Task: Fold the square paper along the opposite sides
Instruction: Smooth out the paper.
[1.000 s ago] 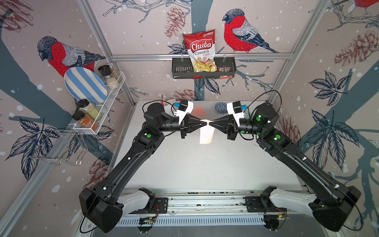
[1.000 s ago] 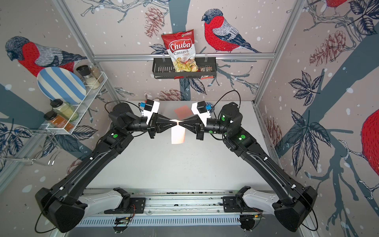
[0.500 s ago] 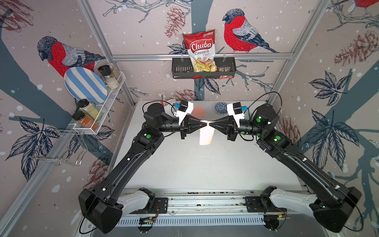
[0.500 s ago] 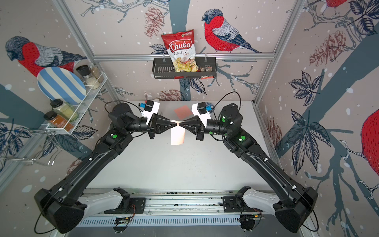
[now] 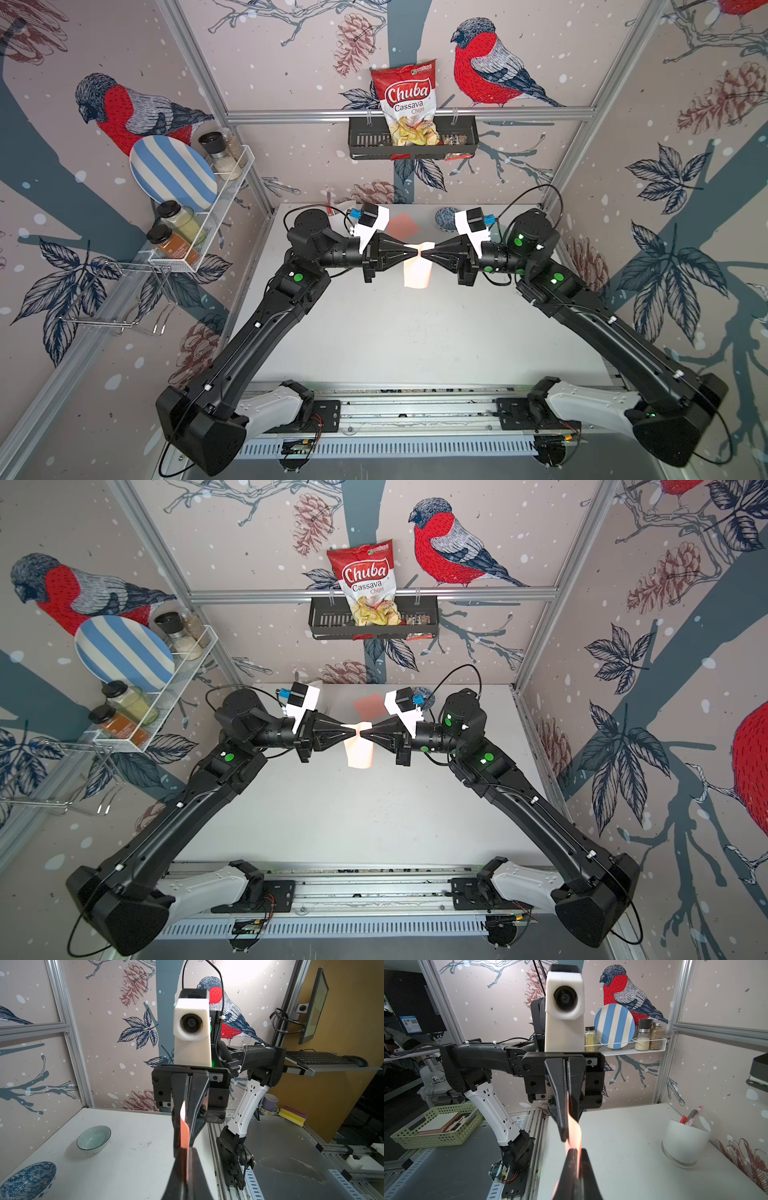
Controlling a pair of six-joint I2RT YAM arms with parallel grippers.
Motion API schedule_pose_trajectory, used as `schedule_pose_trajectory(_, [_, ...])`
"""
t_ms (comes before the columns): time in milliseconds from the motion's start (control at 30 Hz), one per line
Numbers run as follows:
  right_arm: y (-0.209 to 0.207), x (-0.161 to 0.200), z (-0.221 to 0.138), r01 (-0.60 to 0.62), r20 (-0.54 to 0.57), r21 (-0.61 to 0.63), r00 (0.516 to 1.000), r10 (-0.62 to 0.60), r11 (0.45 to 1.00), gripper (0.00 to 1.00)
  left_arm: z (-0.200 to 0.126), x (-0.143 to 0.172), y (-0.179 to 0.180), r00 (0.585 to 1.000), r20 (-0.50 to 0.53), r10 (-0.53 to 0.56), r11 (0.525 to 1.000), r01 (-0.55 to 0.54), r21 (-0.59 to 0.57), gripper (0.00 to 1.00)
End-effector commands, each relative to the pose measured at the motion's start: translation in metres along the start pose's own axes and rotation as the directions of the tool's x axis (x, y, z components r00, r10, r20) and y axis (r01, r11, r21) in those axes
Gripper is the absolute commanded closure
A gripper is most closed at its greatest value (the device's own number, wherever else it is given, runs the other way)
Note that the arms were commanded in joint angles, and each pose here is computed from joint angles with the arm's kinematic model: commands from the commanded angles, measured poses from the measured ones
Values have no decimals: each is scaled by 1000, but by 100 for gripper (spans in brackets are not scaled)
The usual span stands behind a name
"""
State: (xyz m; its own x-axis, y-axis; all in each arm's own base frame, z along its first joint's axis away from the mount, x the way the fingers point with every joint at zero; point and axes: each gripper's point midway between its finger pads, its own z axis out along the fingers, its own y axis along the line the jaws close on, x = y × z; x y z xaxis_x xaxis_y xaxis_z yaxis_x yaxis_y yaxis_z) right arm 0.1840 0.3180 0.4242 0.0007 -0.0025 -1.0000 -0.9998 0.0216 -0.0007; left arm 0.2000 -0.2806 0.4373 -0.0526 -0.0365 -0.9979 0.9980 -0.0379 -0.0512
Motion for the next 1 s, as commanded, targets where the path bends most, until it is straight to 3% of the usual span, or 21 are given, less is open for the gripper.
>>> schedule_pose_trajectory(0, [9, -1, 0, 36, 1, -38, 999, -36, 999, 100, -1, -9, 2, 999, 6, 51, 999, -51, -18, 100])
schedule_pose_trajectory(133, [14, 1, 0, 45, -1, -44, 999, -45, 998, 100, -2, -16, 2, 998, 3, 68, 997, -68, -29, 100])
schedule_pose_trajectory(233, [15, 1, -1, 50, -1, -44, 999, -51, 998, 75, -2, -21, 0, 997, 5, 79, 996, -78, -31, 100])
schedule_pose_trajectory(300, [15, 1, -1, 50, -2, -45, 999, -50, 998, 72, -3, -23, -1, 997, 7, 79, 996, -79, -30, 100])
schedule_pose_trajectory(367, [16, 1, -2, 51, 0, -47, 999, -51, 998, 79, -3, -24, -3, 996, 10, 84, 996, -84, -25, 100])
schedule_pose_trajectory(467, [16, 0, -2, 51, 2, -46, 999, -51, 998, 100, -4, -24, -5, 996, 13, 85, 996, -85, -20, 100])
schedule_pose_trajectory(800, [25, 2, -4, 63, 3, -71, 998, -63, 995, 100, -4, -27, -2, 996, 11, 88, 996, -88, -35, 100])
schedule_pose_trajectory(900, [25, 5, -3, 60, -1, -71, 998, -60, 996, 81, -4, -32, -5, 996, 16, 93, 995, -92, -25, 100])
schedule_pose_trajectory(933, [24, 7, -2, 57, -3, -72, 998, -57, 996, 81, -4, -34, -6, 995, 18, 98, 995, -97, -24, 100])
schedule_pose_trajectory(967, [24, 8, -2, 53, -4, -70, 999, -53, 996, 91, -4, -35, -7, 995, 21, 100, 995, -100, -23, 100])
